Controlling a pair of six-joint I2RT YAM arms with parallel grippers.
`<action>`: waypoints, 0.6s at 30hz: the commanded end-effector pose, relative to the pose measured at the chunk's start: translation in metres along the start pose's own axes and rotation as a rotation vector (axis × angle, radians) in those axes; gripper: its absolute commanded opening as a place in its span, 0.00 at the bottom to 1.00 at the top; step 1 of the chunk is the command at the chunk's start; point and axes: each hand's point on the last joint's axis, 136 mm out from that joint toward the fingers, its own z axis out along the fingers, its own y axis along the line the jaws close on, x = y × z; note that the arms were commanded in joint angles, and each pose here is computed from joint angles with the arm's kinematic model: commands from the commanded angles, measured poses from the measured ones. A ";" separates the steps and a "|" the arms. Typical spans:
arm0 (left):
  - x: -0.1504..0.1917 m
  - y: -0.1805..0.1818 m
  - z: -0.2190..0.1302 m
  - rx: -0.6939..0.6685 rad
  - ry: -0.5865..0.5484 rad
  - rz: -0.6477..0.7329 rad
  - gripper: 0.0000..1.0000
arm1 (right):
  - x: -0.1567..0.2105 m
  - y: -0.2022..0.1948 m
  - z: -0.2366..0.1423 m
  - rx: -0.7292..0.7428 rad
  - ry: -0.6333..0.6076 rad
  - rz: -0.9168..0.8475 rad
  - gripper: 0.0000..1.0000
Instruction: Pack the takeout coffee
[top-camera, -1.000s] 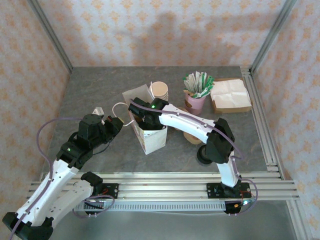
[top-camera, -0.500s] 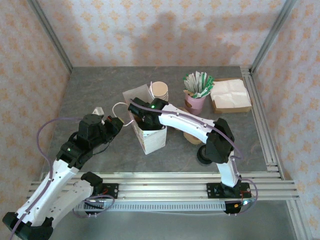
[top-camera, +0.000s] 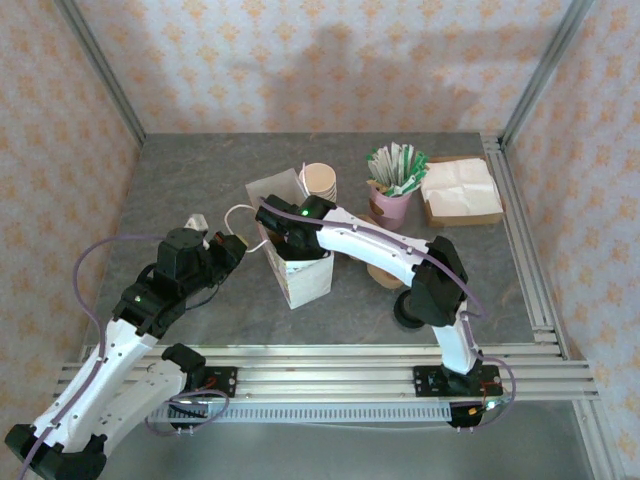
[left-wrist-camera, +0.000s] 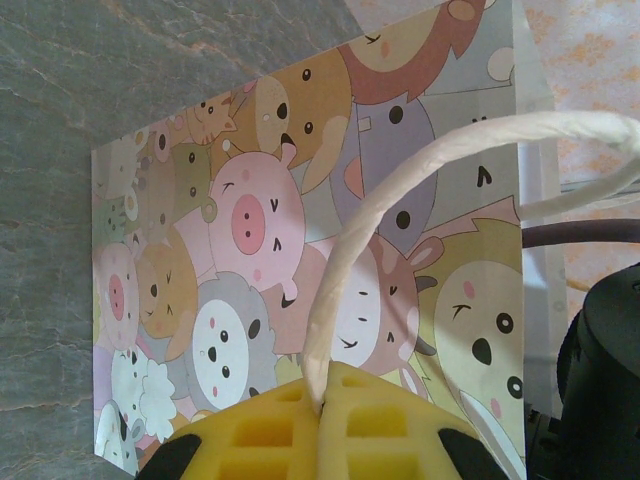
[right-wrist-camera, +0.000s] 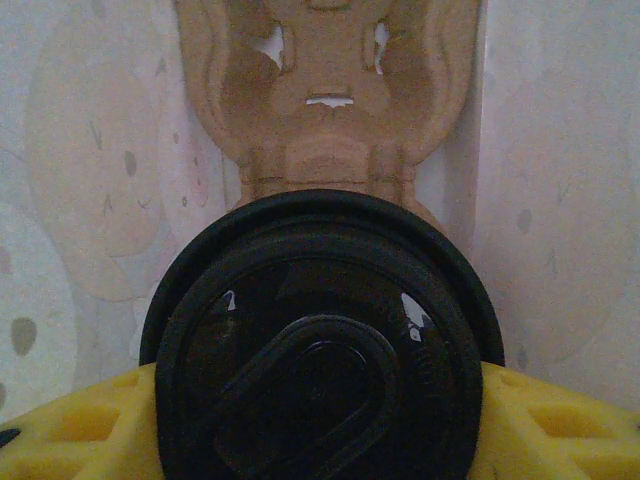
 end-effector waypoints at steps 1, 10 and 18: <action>0.000 0.004 0.000 -0.025 -0.007 0.026 0.00 | 0.021 -0.017 0.035 0.110 0.109 0.000 0.62; 0.000 0.004 0.000 -0.025 -0.008 0.028 0.00 | 0.018 -0.018 0.032 0.113 0.097 0.003 0.73; -0.001 0.005 0.000 -0.028 -0.009 0.028 0.00 | 0.014 -0.016 0.026 0.107 0.069 0.006 0.89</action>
